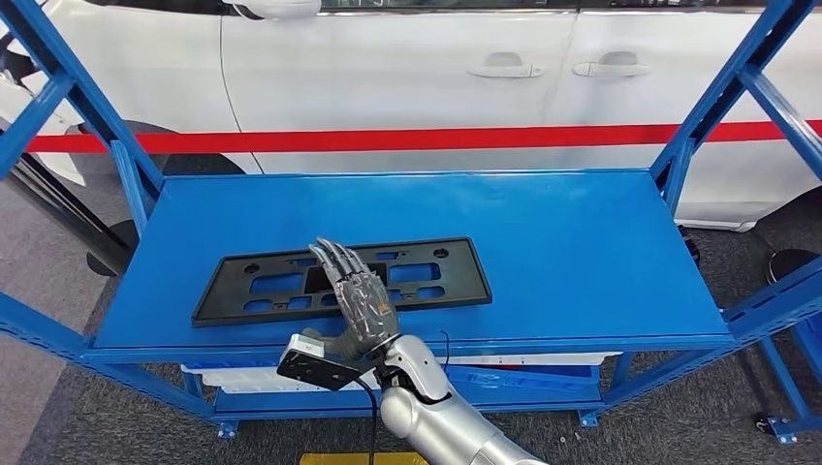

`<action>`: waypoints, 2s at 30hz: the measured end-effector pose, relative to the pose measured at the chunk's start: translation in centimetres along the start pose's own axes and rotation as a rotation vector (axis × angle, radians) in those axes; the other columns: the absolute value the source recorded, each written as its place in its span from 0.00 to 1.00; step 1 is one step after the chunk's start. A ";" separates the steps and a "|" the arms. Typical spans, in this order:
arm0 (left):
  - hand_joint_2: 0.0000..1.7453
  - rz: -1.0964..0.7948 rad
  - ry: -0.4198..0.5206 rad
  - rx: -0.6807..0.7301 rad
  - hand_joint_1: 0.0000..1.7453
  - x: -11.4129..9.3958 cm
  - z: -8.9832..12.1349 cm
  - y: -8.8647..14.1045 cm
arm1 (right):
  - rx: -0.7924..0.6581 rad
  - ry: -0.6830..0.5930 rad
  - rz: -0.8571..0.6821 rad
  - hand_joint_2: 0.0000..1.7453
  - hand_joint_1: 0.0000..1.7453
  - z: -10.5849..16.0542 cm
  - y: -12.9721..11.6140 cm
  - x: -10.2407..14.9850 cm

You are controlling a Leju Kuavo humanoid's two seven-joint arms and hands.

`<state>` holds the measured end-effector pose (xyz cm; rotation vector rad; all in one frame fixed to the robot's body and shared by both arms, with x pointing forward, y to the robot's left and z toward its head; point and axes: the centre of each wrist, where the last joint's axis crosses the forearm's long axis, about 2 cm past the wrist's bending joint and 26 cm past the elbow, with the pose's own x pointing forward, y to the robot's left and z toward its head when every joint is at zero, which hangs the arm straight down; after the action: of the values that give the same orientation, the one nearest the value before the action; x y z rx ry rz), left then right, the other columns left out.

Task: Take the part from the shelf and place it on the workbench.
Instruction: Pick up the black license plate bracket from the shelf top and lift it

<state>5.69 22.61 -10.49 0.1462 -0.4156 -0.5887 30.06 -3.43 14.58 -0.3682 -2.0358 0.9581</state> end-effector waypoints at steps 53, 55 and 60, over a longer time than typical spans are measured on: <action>0.00 -0.030 -0.032 0.024 0.00 0.9 -0.2 0.4 | 0.079 0.134 0.960 1.00 0.00 0.3 -1.2 -7.5; 0.00 -0.030 -0.033 0.024 0.00 0.9 -0.2 0.4 | 0.081 0.125 0.976 1.00 0.00 0.5 -1.1 -7.5; 0.00 -0.028 -0.035 0.024 0.00 0.9 -0.2 0.3 | 0.089 0.129 0.987 1.00 0.00 0.9 -1.0 -7.7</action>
<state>6.64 22.37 -10.30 0.1654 -0.4554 -0.6150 34.12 -8.87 10.63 -1.4181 -1.6415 1.5257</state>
